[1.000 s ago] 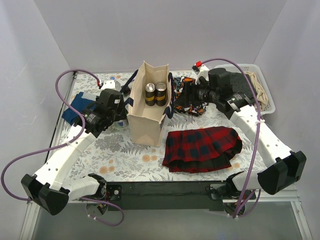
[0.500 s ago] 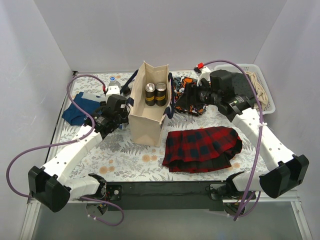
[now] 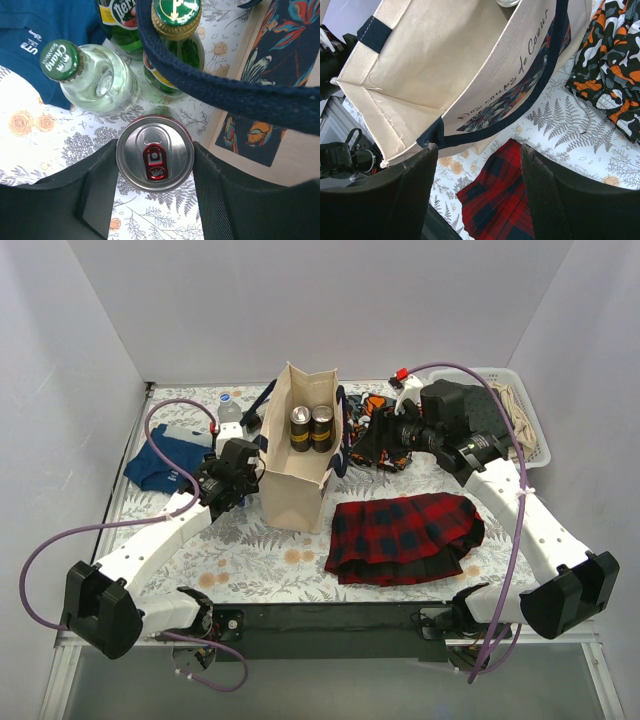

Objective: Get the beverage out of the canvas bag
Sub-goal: Place the drink at the center of the board.

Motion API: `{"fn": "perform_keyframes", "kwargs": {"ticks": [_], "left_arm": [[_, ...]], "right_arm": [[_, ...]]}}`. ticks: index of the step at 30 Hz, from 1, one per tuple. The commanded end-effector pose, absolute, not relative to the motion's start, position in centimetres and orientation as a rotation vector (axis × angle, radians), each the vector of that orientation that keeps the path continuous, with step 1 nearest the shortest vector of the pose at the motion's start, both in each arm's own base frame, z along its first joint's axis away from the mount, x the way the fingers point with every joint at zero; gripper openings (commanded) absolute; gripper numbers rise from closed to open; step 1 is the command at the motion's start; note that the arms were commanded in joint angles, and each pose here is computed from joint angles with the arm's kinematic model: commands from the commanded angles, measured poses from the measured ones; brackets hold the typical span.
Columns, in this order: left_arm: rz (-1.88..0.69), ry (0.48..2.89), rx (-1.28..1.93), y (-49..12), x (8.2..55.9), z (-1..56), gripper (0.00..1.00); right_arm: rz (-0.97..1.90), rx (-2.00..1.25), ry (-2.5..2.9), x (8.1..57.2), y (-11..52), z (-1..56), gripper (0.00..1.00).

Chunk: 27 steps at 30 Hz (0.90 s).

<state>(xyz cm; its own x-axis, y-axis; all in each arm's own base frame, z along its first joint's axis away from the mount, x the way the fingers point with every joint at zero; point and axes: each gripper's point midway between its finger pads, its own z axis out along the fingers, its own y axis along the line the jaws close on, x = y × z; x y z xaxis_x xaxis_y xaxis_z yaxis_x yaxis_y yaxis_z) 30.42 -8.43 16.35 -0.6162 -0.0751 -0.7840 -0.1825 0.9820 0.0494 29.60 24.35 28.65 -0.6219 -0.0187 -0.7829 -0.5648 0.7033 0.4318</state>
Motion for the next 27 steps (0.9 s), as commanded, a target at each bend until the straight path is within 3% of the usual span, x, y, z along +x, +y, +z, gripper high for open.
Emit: {"fn": "perform_keyframes", "kwargs": {"ticks": [1,11,12,14,15,19,27], "left_arm": [[0.108,2.155,-0.239,-9.0,32.0,17.6,0.00],[0.114,2.154,-0.270,-9.1,32.6,16.8,0.01],[0.116,2.154,-0.270,-9.1,32.6,16.6,0.09],[0.121,2.156,-0.269,-9.0,32.6,16.6,0.14],[0.126,2.162,-0.268,-8.9,32.5,16.4,0.23],[0.128,2.167,-0.266,-8.9,32.3,16.4,0.40],[0.143,2.172,-0.270,-8.5,32.1,16.1,0.52]], "right_arm": [[0.865,-0.452,2.052,29.5,24.1,29.9,0.73],[0.860,-0.456,2.055,29.5,24.1,29.7,0.73],[0.858,-0.455,2.057,29.5,24.1,29.7,0.73],[0.857,-0.454,2.057,29.5,24.0,29.7,0.73],[0.860,-0.453,2.057,29.5,24.0,29.7,0.73],[0.866,-0.459,2.063,29.5,24.2,29.5,0.73],[0.865,-0.459,2.058,29.5,24.1,29.7,0.73]]}}
